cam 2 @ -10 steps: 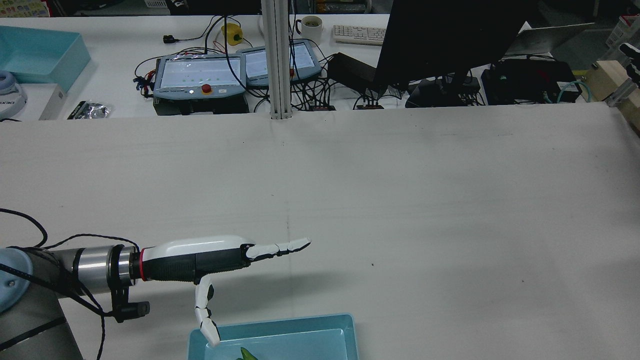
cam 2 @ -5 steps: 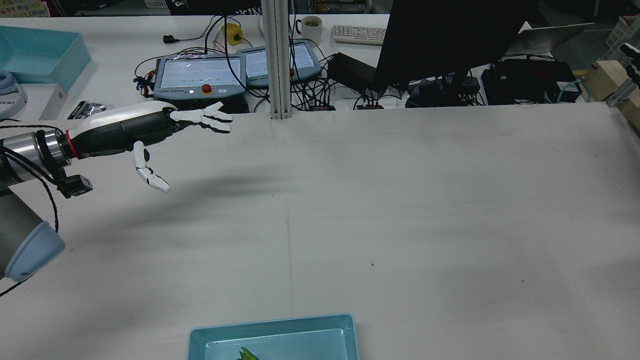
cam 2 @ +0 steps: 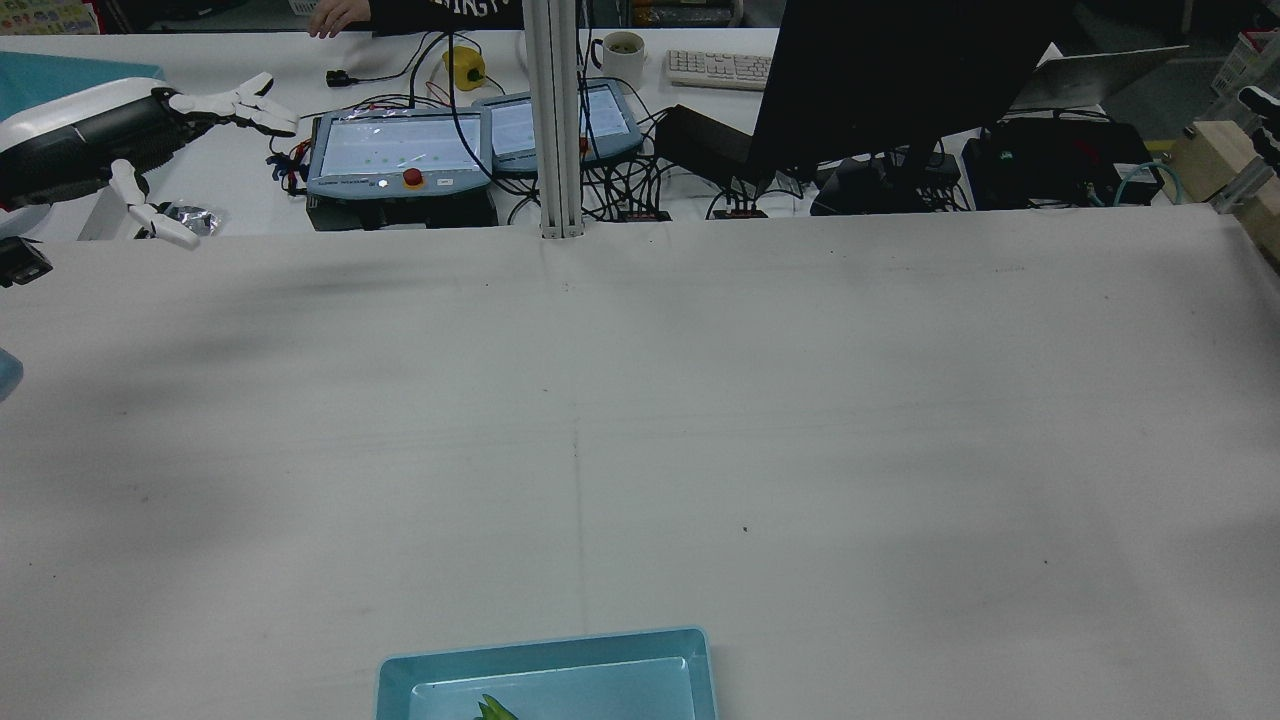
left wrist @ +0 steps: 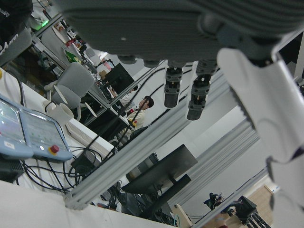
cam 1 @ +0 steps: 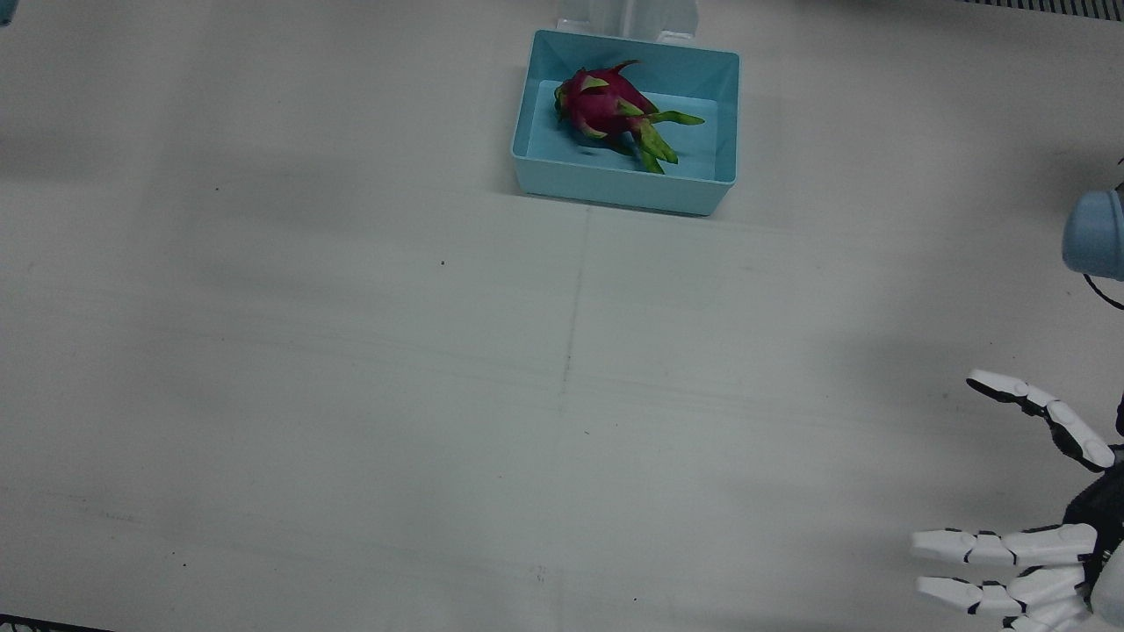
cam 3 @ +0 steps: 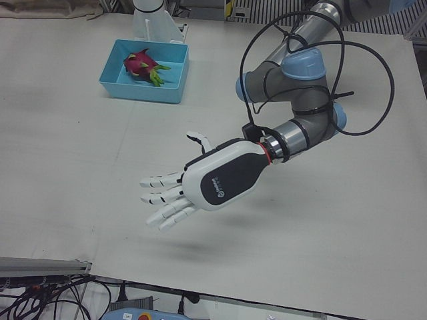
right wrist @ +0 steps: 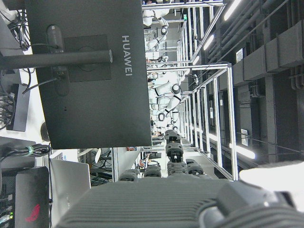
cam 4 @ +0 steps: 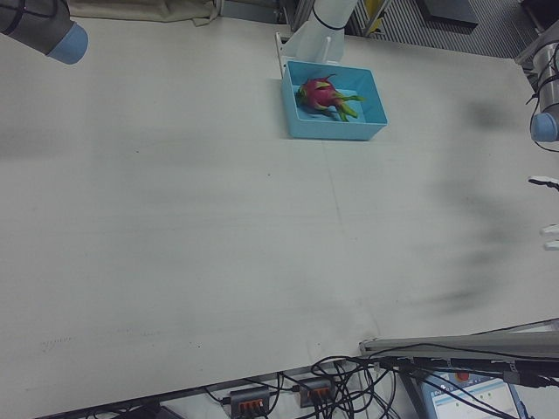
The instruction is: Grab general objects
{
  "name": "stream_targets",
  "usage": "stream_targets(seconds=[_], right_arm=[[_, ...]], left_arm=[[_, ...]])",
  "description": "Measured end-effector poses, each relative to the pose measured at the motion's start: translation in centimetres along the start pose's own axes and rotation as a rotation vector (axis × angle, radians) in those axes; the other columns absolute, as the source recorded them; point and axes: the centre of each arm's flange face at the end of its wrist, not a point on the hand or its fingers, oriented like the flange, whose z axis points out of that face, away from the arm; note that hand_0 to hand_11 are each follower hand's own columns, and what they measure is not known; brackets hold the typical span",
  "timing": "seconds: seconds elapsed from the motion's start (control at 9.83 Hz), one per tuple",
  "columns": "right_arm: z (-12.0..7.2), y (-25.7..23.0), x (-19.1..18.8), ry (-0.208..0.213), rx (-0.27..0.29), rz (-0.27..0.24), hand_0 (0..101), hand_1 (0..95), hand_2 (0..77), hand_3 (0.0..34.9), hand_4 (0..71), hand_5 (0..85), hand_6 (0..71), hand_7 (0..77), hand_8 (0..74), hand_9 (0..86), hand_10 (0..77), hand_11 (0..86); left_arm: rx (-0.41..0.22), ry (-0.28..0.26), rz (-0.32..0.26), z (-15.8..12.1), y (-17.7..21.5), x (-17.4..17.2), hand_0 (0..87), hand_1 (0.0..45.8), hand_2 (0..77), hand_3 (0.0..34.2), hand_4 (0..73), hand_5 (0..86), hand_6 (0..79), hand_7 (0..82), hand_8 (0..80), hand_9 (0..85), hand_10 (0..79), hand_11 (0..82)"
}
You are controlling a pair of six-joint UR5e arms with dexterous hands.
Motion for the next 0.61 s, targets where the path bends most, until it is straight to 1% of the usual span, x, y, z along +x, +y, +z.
stream_targets(seconds=[0.1,0.2,0.31,0.41,0.51,0.61], right_arm=[[0.0,0.0,0.0,0.000,0.000,0.000,0,6.5,1.6,0.0,0.0,0.0,0.0,0.0,0.0,1.1,0.0,0.5],[0.0,0.0,0.0,0.000,0.000,0.000,0,6.5,1.6,0.0,0.0,0.0,0.0,0.0,0.0,1.1,0.0,0.5],[0.0,0.0,0.0,0.000,0.000,0.000,0,6.5,1.6,0.0,0.0,0.0,0.0,0.0,0.0,1.1,0.0,1.1],[0.0,0.0,0.0,0.000,0.000,0.000,0,6.5,1.6,0.0,0.0,0.0,0.0,0.0,0.0,1.1,0.0,1.1],[0.0,0.0,0.0,0.000,0.000,0.000,0,6.5,1.6,0.0,0.0,0.0,0.0,0.0,0.0,1.1,0.0,1.1],[0.0,0.0,0.0,0.000,0.000,0.000,0,6.5,1.6,0.0,0.0,0.0,0.0,0.0,0.0,1.1,0.0,1.1]], left_arm=[[0.044,0.027,0.021,-1.4,-2.4,0.3,51.8,0.5,20.7,0.0,24.0,12.0,12.5,24.5,6.5,0.5,0.5,0.0],[0.091,0.066,0.037,-3.0,-4.7,0.3,51.8,0.5,20.7,0.0,24.0,12.0,12.5,24.5,6.5,0.5,0.5,0.0],[0.150,0.113,0.045,-5.3,-6.7,-0.1,51.9,0.5,20.2,0.0,24.5,10.9,12.5,24.5,5.4,2.2,0.5,0.0],[0.212,0.157,0.056,-8.5,-8.6,-0.3,51.9,0.5,20.2,0.0,24.5,10.9,12.5,24.5,5.4,2.2,0.5,0.0],[0.270,0.191,0.069,-12.3,-10.1,-0.7,50.5,0.5,20.2,0.0,22.4,7.1,12.5,25.1,5.4,3.3,1.1,2.7],[0.324,0.222,0.076,-15.8,-11.3,-1.5,49.3,0.5,19.1,0.0,21.3,5.4,12.5,25.1,4.9,3.3,1.1,5.5]])
